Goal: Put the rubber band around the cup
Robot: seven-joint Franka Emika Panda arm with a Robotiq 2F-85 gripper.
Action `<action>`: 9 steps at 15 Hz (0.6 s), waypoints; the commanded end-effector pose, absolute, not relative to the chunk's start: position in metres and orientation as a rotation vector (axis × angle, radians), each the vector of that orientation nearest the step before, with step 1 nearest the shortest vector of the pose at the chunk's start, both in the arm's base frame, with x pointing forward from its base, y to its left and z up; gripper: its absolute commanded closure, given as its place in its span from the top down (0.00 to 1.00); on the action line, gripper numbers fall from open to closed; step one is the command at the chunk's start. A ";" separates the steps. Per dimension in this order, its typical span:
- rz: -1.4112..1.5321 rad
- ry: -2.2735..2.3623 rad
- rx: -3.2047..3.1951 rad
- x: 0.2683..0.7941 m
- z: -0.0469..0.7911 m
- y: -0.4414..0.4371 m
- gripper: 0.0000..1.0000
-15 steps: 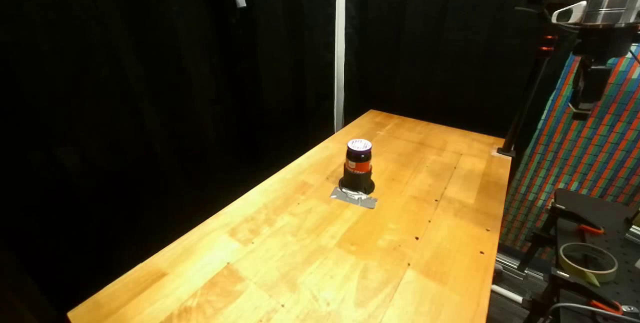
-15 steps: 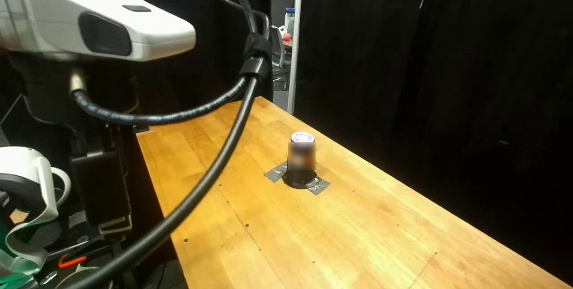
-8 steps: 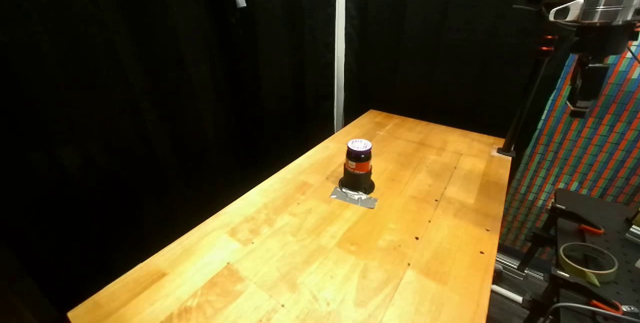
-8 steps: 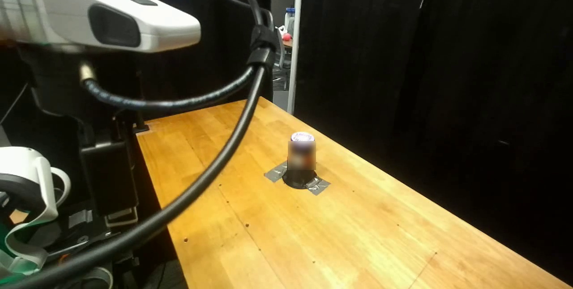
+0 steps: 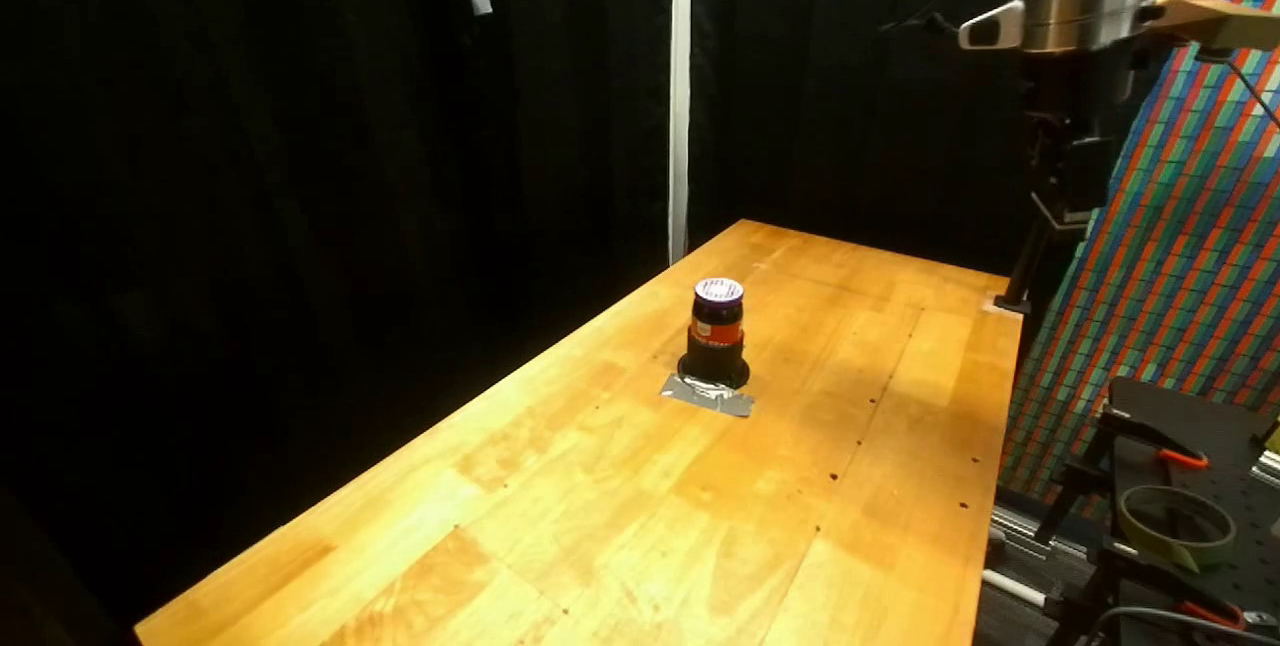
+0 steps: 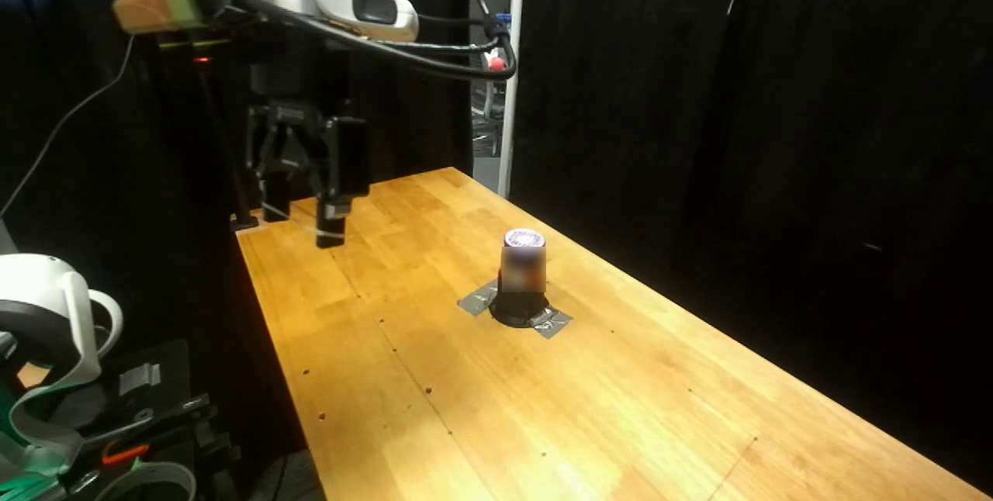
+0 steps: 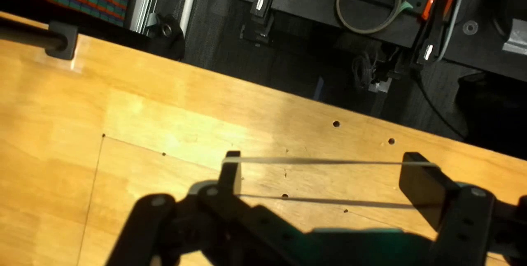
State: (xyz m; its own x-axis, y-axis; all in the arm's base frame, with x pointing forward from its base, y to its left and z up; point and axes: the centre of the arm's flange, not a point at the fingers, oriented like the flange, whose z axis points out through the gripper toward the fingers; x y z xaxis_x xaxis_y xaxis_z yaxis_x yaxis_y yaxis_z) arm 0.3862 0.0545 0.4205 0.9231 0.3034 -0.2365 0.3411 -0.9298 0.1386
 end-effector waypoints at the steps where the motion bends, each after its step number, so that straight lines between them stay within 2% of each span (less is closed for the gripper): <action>1: -0.331 0.441 2.843 0.471 0.422 0.092 1.00; 9: -0.078 0.322 2.937 0.616 0.394 0.148 1.00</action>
